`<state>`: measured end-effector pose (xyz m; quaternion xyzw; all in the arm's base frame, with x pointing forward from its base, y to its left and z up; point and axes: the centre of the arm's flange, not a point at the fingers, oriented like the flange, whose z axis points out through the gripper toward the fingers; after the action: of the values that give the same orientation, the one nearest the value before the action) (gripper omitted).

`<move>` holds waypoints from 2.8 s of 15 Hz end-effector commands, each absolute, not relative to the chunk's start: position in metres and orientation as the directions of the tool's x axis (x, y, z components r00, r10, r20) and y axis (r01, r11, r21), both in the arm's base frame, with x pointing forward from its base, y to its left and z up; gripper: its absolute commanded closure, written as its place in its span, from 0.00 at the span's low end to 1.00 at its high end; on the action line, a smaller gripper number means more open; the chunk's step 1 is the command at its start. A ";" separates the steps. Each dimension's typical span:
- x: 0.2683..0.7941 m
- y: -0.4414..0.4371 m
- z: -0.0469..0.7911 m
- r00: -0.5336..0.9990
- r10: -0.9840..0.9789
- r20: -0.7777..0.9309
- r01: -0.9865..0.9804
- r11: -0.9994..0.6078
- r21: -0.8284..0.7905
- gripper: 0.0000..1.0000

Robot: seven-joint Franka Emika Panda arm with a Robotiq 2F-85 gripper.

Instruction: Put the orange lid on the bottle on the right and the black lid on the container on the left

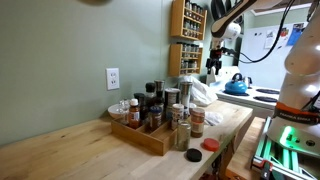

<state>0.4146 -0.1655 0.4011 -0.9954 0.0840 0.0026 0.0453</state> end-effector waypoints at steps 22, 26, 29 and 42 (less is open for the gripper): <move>0.415 -0.166 0.401 0.986 -0.167 -0.013 -0.167 -0.982 -0.090 0.00; 0.415 -0.166 0.401 0.986 -0.167 -0.013 -0.167 -0.982 -0.090 0.00; 0.425 -0.150 0.404 0.994 -0.106 -0.004 -0.106 -0.990 -0.089 0.00; 0.437 -0.140 0.403 0.997 -0.079 -0.009 -0.080 -0.993 -0.082 0.00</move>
<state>0.4370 -0.1400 0.4026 -0.9983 0.0399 0.0026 0.0414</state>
